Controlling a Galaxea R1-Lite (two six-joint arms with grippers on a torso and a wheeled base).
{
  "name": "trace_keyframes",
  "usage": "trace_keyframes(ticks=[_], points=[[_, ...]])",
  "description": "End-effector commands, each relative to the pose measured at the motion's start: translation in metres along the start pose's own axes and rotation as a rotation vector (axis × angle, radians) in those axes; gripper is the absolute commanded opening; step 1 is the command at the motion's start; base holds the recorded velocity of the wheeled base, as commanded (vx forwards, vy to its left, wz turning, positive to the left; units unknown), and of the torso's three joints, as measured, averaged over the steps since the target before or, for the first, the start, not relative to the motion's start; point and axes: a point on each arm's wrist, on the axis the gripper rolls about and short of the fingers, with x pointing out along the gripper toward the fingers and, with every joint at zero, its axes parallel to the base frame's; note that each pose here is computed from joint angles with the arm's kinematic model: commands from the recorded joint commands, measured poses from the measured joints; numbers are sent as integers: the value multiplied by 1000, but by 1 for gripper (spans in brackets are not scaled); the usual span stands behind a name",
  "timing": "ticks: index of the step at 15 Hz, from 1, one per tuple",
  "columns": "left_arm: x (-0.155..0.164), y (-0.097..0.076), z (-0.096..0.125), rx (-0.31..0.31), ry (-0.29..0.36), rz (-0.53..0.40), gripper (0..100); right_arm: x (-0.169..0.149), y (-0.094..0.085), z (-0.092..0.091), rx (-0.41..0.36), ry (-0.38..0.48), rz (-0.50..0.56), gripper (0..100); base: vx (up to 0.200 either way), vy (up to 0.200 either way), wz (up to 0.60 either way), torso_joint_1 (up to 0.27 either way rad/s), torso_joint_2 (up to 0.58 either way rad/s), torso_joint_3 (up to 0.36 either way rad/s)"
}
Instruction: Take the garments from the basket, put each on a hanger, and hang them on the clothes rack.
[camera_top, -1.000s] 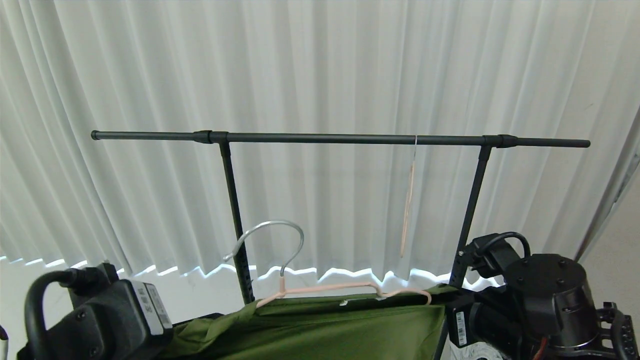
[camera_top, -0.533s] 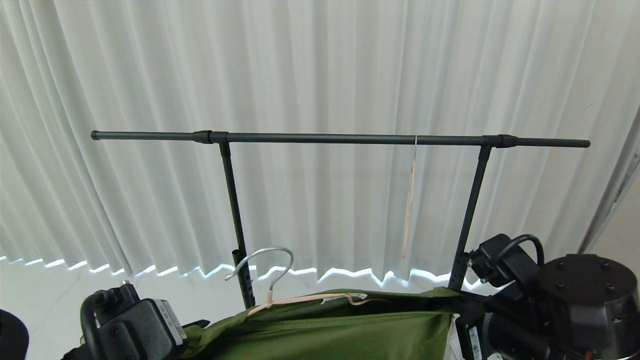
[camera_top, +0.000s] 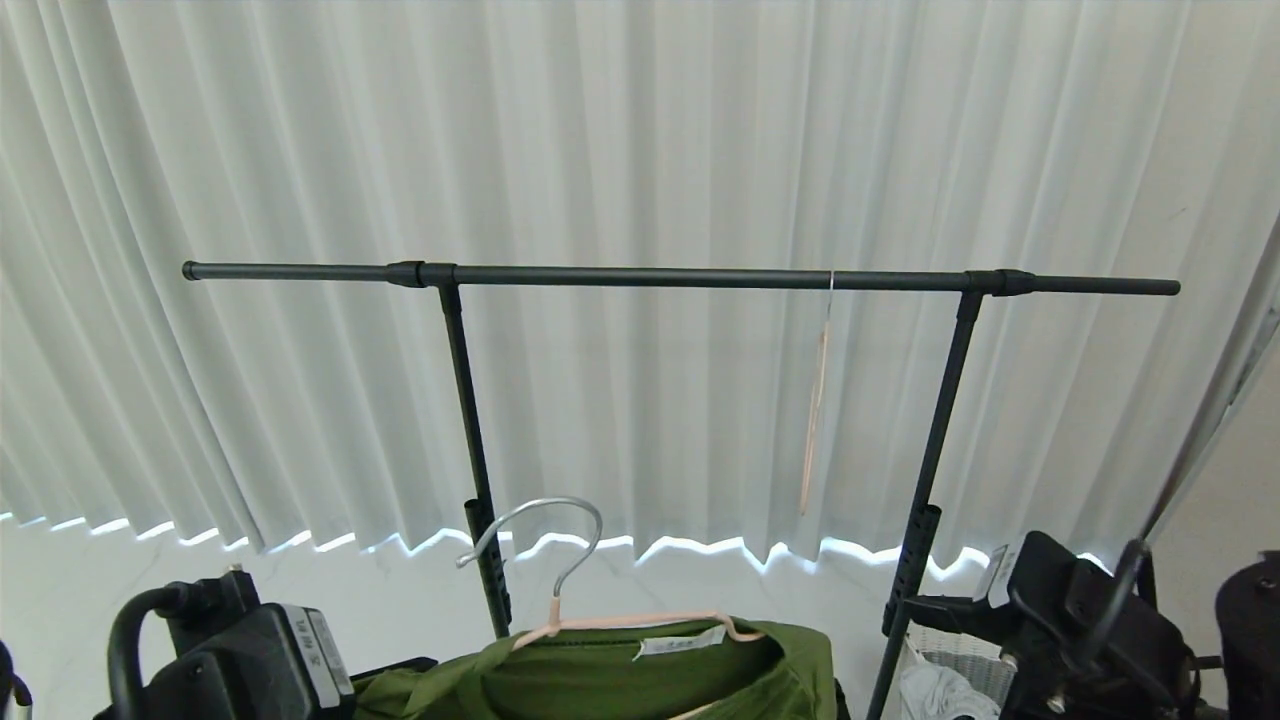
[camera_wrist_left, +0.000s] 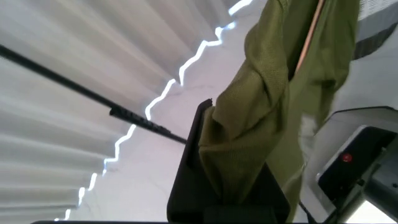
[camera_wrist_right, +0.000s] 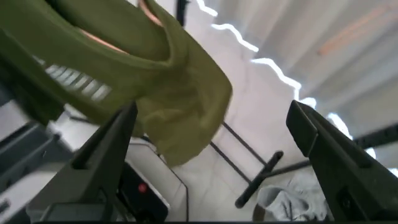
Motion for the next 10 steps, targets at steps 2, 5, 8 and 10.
trace_keyframes(ticks=[2,5,8,10], points=[[-6,-3,1,15,-50,-51,0,-11,3,15,-71,-65,130,100,0,0,0,0,0,0],[-8,-11,4,51,-78,-111,0,1,16,38,-135,-57,282,100,0,0,0,0,0,0],[-12,-13,5,60,-107,-128,0,22,28,46,-198,-2,363,100,0,0,0,0,0,0],[-15,-12,5,59,-123,-126,0,32,37,46,-223,40,394,100,0,0,0,0,0,0]])
